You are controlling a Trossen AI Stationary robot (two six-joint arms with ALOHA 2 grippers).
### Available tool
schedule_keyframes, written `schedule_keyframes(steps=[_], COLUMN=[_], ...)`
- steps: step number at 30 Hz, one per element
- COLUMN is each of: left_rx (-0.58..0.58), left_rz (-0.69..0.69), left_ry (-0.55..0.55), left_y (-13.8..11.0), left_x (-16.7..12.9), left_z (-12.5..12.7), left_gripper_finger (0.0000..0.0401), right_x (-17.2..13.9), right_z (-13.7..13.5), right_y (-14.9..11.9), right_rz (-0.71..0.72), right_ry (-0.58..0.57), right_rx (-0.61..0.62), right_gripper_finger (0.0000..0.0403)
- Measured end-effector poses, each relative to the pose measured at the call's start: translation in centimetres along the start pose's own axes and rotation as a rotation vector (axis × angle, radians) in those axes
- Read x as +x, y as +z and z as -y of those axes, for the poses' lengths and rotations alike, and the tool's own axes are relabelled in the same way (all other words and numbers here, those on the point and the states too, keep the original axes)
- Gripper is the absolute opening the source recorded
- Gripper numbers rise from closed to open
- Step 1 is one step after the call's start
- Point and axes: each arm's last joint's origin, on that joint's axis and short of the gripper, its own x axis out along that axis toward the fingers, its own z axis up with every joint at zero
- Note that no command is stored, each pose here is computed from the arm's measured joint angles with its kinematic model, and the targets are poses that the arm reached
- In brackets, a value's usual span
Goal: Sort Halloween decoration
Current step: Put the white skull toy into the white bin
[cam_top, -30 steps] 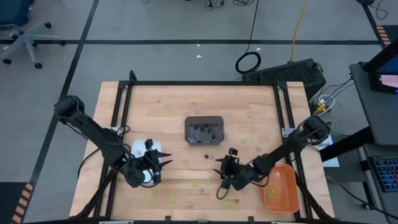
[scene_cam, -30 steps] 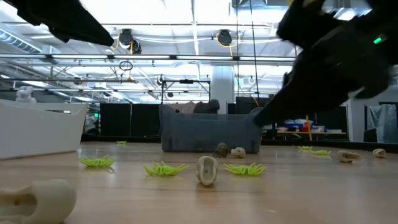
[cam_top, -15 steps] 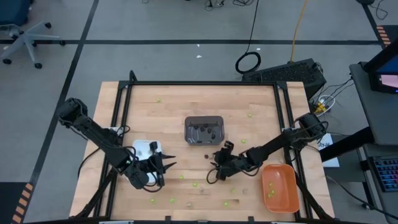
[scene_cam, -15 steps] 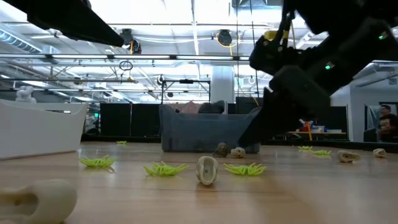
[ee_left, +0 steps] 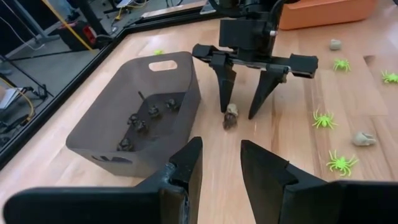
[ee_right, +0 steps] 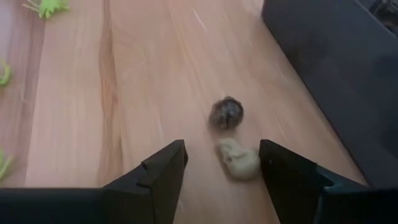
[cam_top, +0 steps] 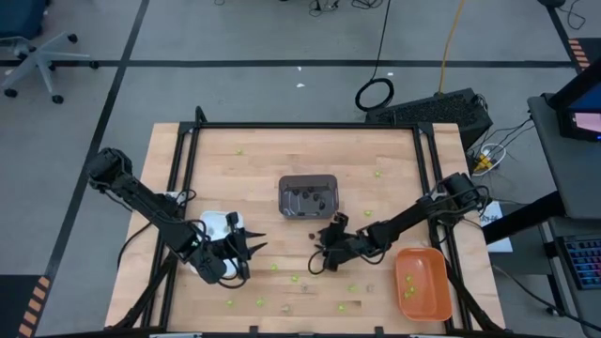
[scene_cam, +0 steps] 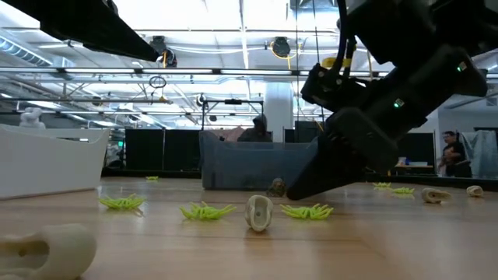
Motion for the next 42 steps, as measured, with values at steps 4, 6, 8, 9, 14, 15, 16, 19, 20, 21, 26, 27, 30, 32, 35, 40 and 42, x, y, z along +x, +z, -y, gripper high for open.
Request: schedule_keyframes(steps=[4,6,8,9,14,15,16,19,20,21,26,27,30,32,35,40,42], left_rx=[0.000,0.001,0.002,0.001,0.001,0.001,0.001,0.001,-0.001,-0.003,-0.004,-0.004,-0.004,-0.003,-0.003,0.016,0.023], left_rz=[-0.003,-0.005,-0.007,-0.007,-0.008,-0.009,-0.009,-0.012,-0.012,-0.012,-0.012,-0.013,-0.015,-0.016,-0.017,-0.019,-0.022], left_ry=[-0.007,-0.012,-0.013,-0.013,-0.016,-0.017,-0.019,-0.025,-0.025,-0.026,-0.026,-0.028,-0.034,-0.036,-0.038,-0.063,-0.067], left_y=[0.0,0.0,0.0,0.0,0.0,0.0,-0.1,-0.1,-0.1,-0.1,-0.1,-0.1,-0.1,-0.1,-0.1,-0.2,-0.3], left_x=[0.0,0.0,0.0,0.0,0.0,0.0,0.0,0.0,0.0,0.0,0.0,0.0,0.0,0.0,0.0,0.2,0.3], left_z=[0.0,0.0,0.0,0.0,0.0,0.0,0.1,0.1,0.1,0.1,0.1,0.1,0.1,0.1,0.1,0.4,0.6], left_gripper_finger=[0.0109,0.0109,0.0109,0.0109,0.0109,0.0109,0.0109,0.0109,0.0109,0.0109,0.0109,0.0109,0.0109,0.0109,0.0109,0.0109,0.0109], right_x=[0.3,0.3,0.3,0.3,0.3,0.2,0.2,0.1,0.1,0.1,-0.4,-0.5,-1.4,-2.1,-3.2,-4.2,-4.5], right_z=[0.0,0.0,0.0,0.0,0.0,0.0,-0.1,-0.2,-0.3,-0.4,-0.9,-1.1,-1.6,-2.1,-2.7,-3.9,-4.3], right_y=[-0.1,-0.1,-0.2,-0.2,-0.3,-0.4,-0.4,-0.5,-0.5,-0.6,-0.4,-0.4,0.0,0.3,1.1,2.3,2.7], right_rz=[0.000,-0.004,-0.009,-0.014,-0.031,-0.033,-0.034,-0.036,-0.034,-0.032,-0.016,-0.013,-0.011,-0.004,0.058,0.215,0.278], right_ry=[0.000,0.003,0.009,0.017,0.018,0.018,0.019,0.023,0.026,0.028,0.065,0.076,0.130,0.170,0.200,0.269,0.287], right_rx=[0.006,0.006,0.013,0.021,0.044,0.043,0.041,0.039,0.039,0.040,0.051,0.051,0.049,0.042,0.019,-0.079,-0.135], right_gripper_finger=[0.0194,0.0185,0.0170,0.0160,0.0107,0.0097,0.0087,0.0060,0.0053,0.0046,0.0033,0.0033,0.0035,0.0035,0.0032,0.0035,0.0035])
